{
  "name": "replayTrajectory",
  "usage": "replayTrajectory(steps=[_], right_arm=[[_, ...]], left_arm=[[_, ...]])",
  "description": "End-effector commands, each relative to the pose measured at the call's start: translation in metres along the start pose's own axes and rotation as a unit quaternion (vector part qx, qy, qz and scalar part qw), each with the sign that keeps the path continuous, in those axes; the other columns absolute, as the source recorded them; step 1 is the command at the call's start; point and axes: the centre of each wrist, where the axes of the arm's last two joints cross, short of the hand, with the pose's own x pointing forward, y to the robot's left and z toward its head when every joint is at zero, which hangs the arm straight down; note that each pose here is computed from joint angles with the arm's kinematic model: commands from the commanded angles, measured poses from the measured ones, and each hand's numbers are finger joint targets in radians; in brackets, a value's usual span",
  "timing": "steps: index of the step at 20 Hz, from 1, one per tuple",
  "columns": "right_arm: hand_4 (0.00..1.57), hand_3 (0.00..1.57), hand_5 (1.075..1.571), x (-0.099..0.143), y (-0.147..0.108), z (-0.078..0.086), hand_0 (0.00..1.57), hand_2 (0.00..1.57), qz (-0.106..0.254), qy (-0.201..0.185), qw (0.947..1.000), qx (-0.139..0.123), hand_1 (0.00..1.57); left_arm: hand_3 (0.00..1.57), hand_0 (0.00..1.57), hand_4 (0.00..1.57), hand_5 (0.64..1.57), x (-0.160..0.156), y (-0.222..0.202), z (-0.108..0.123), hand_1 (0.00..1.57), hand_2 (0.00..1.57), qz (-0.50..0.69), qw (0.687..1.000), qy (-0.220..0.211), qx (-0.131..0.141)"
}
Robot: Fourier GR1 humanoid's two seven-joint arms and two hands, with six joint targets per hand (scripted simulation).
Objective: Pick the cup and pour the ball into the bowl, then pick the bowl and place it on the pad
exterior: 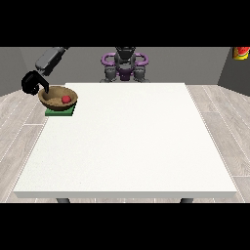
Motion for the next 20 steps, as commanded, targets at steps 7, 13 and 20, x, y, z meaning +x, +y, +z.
replayTrajectory(steps=[7, 13, 20], right_arm=[[0.0, 0.76, 1.532, -0.012, 0.052, 0.002, 1.46, 1.4, -0.055, -0.012, 0.9984, -0.011, 1.46], [0.19, 1.0, 1.532, 0.032, 0.008, -0.007, 1.15, 1.32, -0.018, -0.056, 0.9976, -0.037, 1.15], [0.0, 0.0, 1.407, 0.004, 0.042, -0.003, 0.0, 0.0, 0.048, -0.004, 0.9986, 0.022, 0.0]], left_arm=[[0.0, 0.0, 1.19, 1.565, 0.01, 0.007, -0.003, 0.0, 0.0, -0.012, 1.0, -0.01, 0.012], [0.0, 0.0, 1.19, 1.567, 0.008, 0.018, 0.004, 0.0, 0.0, -0.008, 0.999, -0.028, 0.013], [0.0, 0.0, 1.21, 1.569, -0.005, -0.001, 0.001, 0.0, 0.0, -0.005, 1.0, 0.001, -0.011]])
